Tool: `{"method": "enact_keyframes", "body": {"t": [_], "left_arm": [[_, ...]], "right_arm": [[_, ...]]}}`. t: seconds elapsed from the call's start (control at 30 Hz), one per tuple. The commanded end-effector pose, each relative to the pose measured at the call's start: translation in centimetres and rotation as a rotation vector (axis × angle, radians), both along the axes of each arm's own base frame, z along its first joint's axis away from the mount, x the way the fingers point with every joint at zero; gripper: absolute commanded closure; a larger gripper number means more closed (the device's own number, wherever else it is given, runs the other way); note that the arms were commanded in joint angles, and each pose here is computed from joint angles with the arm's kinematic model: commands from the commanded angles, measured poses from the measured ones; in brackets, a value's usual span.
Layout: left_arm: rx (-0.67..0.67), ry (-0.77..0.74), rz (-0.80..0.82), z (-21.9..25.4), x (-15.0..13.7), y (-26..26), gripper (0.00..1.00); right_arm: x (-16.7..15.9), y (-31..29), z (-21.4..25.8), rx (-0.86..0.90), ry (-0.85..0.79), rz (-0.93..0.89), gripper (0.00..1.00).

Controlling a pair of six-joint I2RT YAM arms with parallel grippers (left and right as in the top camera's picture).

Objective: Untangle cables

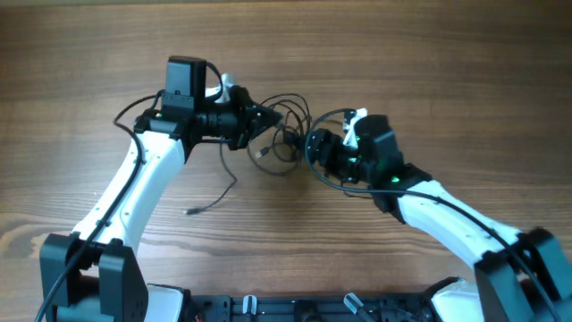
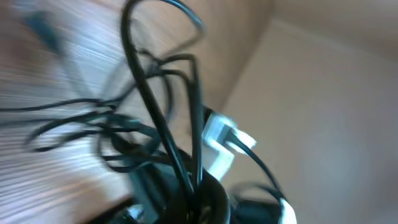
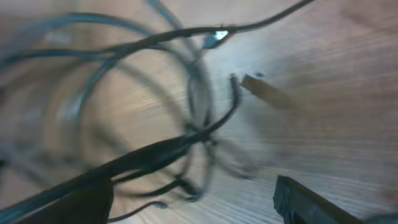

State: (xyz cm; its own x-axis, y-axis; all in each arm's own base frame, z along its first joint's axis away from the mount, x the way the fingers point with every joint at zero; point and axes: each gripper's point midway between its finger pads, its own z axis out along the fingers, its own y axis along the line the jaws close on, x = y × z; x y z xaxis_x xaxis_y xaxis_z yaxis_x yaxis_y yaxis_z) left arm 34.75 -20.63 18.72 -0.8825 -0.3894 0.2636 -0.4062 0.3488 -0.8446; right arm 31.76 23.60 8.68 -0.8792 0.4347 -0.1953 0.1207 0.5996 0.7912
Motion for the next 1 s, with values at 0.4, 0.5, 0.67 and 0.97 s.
{"method": "enact_keyframes", "body": {"t": [0.4,0.5,0.67,0.97], "left_arm": [[-0.47,-0.116,-0.339,9.5,-3.8,1.3,0.96],[-0.446,-0.136,-0.265,9.2,-2.4,3.0,0.96],[-0.187,-0.24,-0.072,5.3,1.4,3.7,0.67],[0.635,-0.033,0.112,-7.4,-0.4,8.5,0.02]], "right_arm": [[2.9,-14.6,-6.5,-0.186,0.229,-0.403,0.13],[2.3,-16.7,-6.3,-0.178,0.215,-0.321,0.11],[1.6,-13.7,-3.3,-0.05,0.055,-0.031,0.09],[1.5,-12.6,0.4,-0.047,-0.102,0.071,0.0]]}}
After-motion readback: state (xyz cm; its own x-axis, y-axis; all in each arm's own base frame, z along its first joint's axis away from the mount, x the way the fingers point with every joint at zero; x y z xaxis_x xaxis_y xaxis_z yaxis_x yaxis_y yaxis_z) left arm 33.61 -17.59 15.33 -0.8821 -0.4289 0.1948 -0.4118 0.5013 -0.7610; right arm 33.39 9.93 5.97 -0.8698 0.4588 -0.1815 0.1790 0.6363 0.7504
